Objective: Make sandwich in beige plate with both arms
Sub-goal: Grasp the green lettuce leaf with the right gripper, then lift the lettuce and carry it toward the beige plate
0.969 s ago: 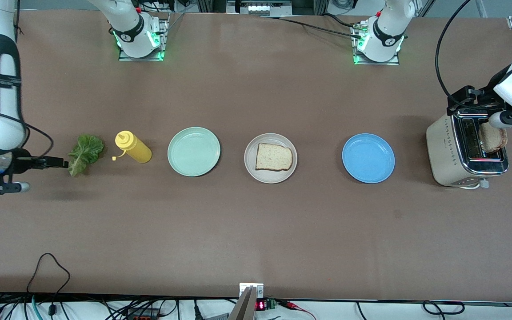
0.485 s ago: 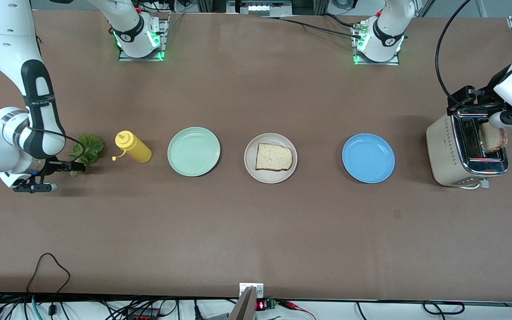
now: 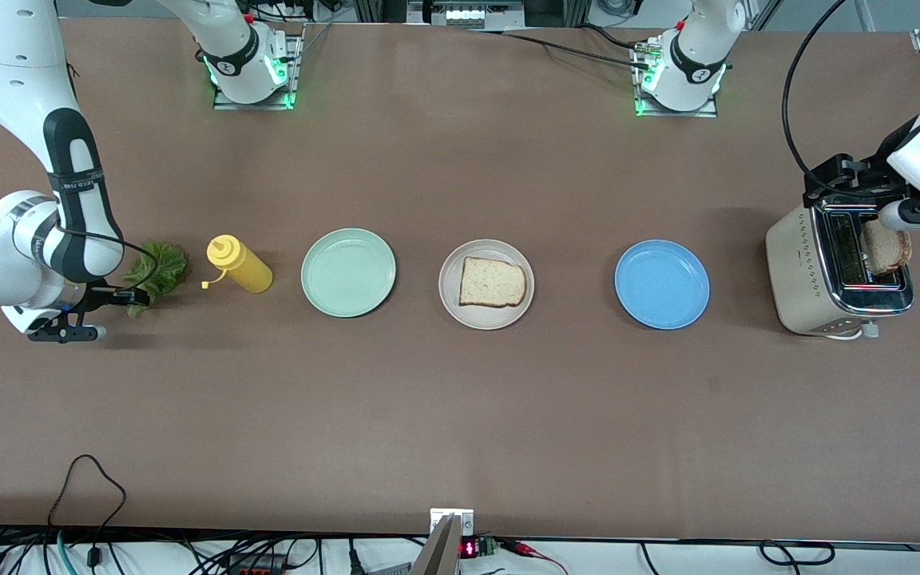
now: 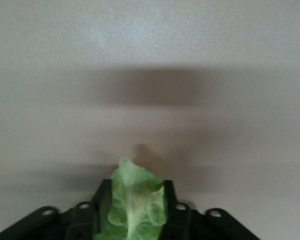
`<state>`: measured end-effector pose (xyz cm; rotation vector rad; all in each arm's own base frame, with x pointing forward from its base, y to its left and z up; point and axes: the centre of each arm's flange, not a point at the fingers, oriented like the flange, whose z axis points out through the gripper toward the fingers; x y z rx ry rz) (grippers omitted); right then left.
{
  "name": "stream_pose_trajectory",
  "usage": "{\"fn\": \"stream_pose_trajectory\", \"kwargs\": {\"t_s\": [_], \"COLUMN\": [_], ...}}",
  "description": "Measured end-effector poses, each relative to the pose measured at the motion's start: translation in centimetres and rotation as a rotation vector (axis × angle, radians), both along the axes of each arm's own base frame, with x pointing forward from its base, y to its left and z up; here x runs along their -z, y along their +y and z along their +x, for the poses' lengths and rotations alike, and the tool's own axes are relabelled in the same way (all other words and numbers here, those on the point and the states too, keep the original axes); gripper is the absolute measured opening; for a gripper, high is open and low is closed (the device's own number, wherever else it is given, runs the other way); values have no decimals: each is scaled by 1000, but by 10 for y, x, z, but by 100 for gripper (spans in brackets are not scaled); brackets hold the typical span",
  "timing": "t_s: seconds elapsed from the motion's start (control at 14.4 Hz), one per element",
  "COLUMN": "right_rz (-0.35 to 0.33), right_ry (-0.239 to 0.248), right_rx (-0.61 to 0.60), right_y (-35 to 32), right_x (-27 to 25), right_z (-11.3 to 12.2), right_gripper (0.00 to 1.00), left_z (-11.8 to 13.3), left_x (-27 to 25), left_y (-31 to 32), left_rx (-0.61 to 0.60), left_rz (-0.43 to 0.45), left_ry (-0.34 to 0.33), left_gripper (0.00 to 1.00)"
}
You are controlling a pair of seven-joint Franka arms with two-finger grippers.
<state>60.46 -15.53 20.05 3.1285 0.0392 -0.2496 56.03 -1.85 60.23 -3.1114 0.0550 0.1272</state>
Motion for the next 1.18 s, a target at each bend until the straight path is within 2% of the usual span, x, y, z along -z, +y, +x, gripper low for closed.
{"fn": "stream_pose_trajectory", "kwargs": {"t_s": [0.14,0.28,0.48,0.62,0.76,0.97,1.18], "right_rz": [-17,-16,-10,10,37,82,98], "right_ry": [9,9,-12,-48,-64,-87,-128], "right_rx": [-28,-43,-118,-198,-271,-455,-605], "right_y": [2,8,16,24,31,43,66], "right_x": [-1,-1,-17,-48,-88,-149,-197], "right_z": [0,2,8,17,23,31,39], "right_gripper": [21,5,5,5,5,4,4], "left_z": [0,0,0,0,0,0,0], "left_x": [0,0,0,0,0,0,0], "left_y": [0,0,0,0,0,0,0], "left_rx": [0,0,0,0,0,0,0], "left_rz": [0,0,0,0,0,0,0], "left_ry": [0,0,0,0,0,0,0], "left_gripper": [100,100,100,100,100,100,100]}}
